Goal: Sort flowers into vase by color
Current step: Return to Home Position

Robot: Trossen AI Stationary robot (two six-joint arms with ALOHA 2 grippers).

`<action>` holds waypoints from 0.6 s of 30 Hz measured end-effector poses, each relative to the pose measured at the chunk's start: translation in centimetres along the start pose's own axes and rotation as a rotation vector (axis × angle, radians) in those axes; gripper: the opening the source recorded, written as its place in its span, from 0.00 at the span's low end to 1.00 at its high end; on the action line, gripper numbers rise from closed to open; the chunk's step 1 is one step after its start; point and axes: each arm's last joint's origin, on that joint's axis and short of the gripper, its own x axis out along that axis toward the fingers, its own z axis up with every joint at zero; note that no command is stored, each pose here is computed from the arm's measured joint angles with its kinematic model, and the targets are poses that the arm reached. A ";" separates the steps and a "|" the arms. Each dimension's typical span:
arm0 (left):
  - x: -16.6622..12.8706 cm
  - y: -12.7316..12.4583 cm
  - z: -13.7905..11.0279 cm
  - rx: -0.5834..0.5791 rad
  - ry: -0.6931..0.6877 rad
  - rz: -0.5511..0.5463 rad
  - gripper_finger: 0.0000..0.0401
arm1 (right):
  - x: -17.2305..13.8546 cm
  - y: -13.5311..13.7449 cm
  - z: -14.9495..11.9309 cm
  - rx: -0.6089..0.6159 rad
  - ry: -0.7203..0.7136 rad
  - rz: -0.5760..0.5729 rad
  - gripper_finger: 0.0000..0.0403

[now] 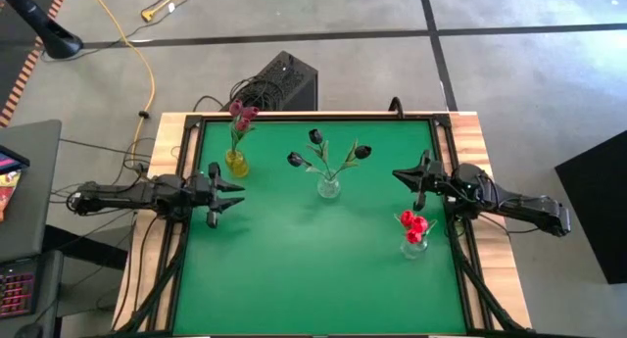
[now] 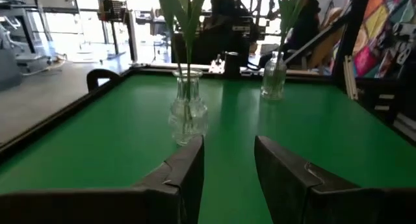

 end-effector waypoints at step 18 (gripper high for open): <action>0.0 -0.2 -0.1 -0.016 0.019 -0.077 0.31 | 0.0 0.0 0.0 0.000 0.000 0.000 0.12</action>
